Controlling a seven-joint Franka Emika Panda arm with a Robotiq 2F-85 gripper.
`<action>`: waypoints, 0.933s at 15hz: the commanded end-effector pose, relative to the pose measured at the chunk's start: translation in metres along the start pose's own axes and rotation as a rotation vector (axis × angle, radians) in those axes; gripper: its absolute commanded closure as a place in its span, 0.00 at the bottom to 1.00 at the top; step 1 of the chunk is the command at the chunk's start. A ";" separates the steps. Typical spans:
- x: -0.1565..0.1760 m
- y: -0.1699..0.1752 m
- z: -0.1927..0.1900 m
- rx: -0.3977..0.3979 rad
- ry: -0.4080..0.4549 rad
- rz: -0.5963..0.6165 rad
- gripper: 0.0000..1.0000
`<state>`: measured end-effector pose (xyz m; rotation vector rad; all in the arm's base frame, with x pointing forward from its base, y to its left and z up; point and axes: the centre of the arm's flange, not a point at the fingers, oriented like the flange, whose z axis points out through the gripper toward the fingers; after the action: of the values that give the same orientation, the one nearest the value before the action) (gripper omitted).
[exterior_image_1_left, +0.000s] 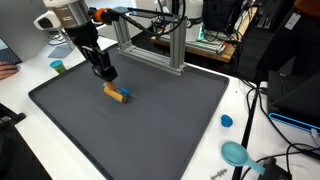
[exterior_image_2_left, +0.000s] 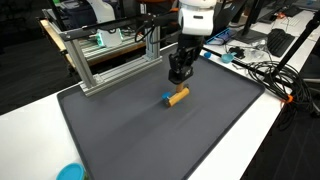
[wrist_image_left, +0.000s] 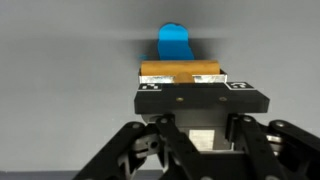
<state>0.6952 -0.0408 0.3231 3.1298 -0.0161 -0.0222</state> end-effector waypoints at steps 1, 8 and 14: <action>-0.038 -0.041 -0.052 -0.020 -0.007 -0.193 0.78; -0.064 -0.063 -0.091 0.045 -0.238 -0.521 0.78; -0.065 -0.049 -0.093 0.095 -0.333 -0.827 0.78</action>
<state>0.6260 0.0191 0.4049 2.9876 1.0551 -0.4996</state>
